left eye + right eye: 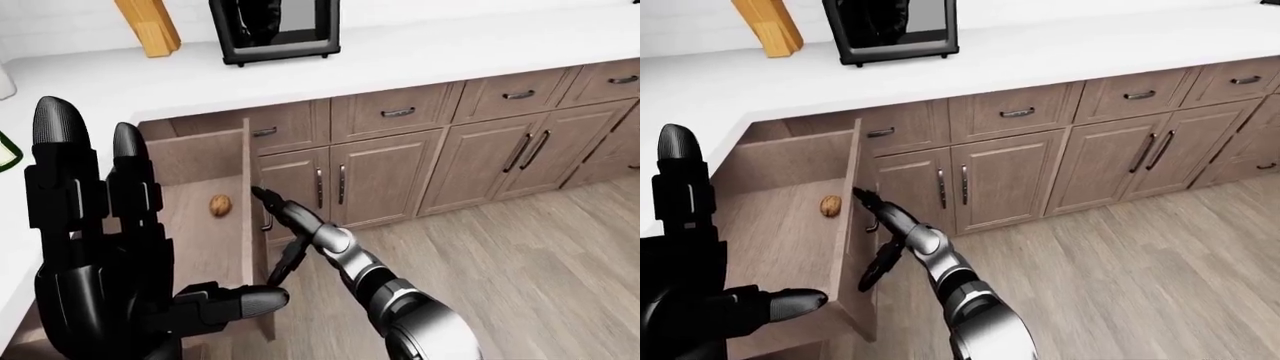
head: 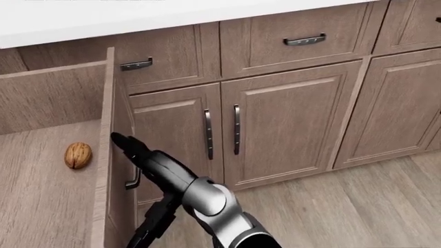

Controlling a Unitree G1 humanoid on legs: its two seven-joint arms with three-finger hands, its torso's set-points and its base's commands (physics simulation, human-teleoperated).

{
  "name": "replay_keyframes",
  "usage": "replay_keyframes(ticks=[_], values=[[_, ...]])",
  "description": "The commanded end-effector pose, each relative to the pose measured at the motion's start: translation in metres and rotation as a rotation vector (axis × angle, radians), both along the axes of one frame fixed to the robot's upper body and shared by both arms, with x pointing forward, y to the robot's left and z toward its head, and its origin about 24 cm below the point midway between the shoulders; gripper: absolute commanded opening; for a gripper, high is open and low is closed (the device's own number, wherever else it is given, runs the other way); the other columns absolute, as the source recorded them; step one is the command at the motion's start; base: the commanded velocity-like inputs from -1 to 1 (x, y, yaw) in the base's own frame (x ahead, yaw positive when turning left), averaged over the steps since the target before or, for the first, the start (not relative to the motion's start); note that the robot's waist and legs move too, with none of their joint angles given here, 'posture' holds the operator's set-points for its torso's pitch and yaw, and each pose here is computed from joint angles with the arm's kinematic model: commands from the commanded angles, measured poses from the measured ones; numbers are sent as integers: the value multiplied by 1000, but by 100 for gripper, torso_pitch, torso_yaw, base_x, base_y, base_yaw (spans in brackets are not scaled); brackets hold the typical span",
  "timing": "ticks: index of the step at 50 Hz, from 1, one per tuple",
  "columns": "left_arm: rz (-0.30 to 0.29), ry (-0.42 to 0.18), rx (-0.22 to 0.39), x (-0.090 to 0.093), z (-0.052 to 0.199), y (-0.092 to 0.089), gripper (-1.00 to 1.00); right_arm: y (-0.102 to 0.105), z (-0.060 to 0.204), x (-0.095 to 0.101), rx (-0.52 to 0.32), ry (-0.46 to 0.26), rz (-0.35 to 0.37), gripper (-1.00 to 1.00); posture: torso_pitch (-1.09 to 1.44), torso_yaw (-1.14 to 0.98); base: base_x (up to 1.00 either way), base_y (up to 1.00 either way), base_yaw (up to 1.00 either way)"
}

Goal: Close the right drawer.

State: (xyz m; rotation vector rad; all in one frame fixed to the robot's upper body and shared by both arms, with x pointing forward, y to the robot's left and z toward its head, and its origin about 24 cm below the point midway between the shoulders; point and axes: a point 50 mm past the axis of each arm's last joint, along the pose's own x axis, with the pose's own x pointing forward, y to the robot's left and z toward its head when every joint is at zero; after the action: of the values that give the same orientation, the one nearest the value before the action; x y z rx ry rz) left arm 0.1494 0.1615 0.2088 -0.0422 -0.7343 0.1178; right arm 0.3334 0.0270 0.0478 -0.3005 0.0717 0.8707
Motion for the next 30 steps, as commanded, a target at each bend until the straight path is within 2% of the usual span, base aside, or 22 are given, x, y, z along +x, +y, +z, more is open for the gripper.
replay_keyframes(ticks=[1, 30], values=[[0, -62, 1, -6, 8, 1, 100, 22, 16, -6, -8, -72, 146, 100, 0, 0, 0, 0, 0], [1, -61, -2, -6, 8, 2, 100, 36, 18, -12, -44, -56, 209, 100, 0, 0, 0, 0, 0]])
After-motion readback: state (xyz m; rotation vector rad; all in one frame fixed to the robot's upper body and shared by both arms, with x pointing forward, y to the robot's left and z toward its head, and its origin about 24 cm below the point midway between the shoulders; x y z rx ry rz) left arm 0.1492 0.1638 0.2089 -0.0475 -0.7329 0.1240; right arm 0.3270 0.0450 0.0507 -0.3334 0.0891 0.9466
